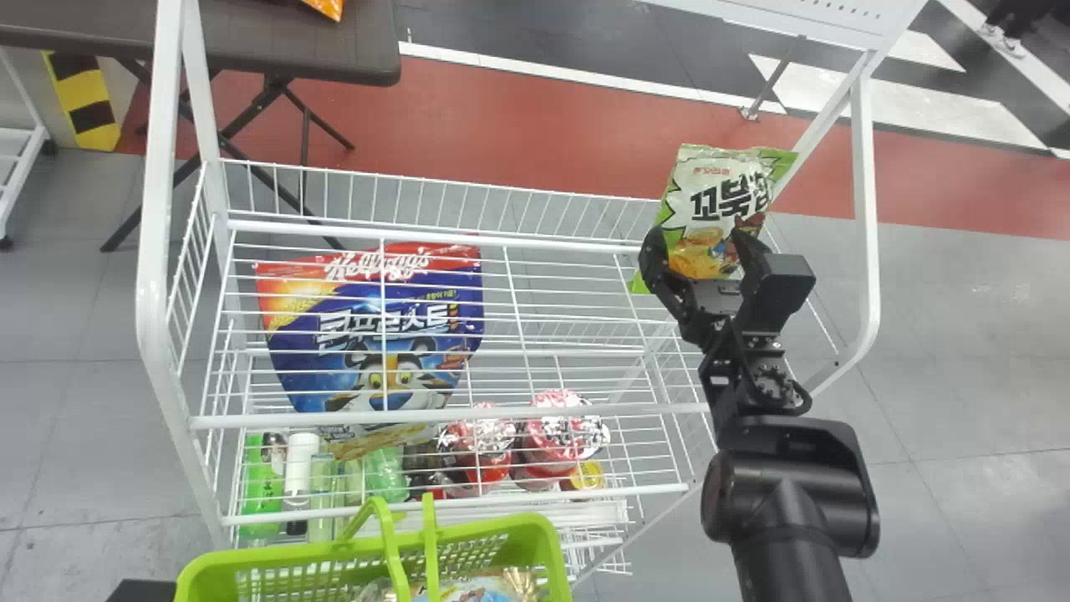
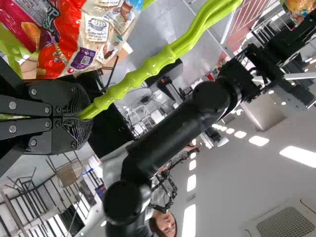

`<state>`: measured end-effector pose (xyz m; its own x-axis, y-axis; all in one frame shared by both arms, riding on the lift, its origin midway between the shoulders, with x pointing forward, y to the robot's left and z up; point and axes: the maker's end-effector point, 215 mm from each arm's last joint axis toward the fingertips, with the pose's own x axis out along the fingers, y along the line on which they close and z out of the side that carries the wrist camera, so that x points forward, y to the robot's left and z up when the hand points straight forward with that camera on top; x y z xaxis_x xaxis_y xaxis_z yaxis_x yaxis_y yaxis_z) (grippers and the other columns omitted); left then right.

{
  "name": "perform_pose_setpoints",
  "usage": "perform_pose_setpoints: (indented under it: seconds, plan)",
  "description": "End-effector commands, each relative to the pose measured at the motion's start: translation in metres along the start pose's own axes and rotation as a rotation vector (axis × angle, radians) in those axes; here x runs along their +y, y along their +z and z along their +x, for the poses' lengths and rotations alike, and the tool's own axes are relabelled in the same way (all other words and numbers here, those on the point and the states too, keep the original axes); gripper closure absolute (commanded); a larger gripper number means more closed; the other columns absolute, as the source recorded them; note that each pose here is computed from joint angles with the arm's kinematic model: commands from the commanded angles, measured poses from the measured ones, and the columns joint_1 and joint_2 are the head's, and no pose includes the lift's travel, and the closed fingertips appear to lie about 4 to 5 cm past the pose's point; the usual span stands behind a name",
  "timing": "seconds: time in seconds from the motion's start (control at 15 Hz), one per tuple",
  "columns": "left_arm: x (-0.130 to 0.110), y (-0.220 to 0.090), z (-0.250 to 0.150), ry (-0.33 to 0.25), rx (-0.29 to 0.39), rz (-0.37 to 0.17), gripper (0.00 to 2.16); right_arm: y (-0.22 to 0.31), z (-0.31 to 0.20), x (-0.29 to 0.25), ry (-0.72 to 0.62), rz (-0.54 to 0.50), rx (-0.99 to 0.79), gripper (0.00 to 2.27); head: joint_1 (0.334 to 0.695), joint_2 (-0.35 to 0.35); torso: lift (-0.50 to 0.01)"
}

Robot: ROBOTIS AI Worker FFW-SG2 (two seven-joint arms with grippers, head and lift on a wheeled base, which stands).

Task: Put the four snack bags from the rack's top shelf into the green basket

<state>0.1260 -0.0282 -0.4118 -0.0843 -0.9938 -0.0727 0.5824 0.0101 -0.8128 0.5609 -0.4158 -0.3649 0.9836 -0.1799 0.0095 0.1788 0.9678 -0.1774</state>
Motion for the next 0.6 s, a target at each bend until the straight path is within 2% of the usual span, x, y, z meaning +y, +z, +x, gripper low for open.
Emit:
perform_pose_setpoints:
  seconds: [0.0, 0.33, 0.47, 0.53]
  plan:
    - [0.003, 0.002, -0.001, -0.002, 0.002, -0.003, 1.54, -0.007, 0.004, -0.024, -0.065, -0.015, -0.013, 0.09, 0.695, -0.350, 0.000]
    - [0.005, 0.006, 0.001, -0.006, 0.013, -0.010, 1.54, -0.019, 0.018, -0.045, -0.112, -0.023, 0.018, 0.10, 0.695, -0.350, 0.000]
    - [0.005, 0.004, 0.001, -0.006, 0.017, -0.023, 1.54, -0.038, 0.031, -0.056, -0.121, -0.020, 0.107, 0.19, 0.695, -0.350, 0.000]
    - [0.005, 0.004, 0.001, -0.006, 0.017, -0.026, 1.54, -0.044, 0.034, -0.058, -0.108, -0.019, 0.130, 0.34, 0.695, -0.350, 0.000]
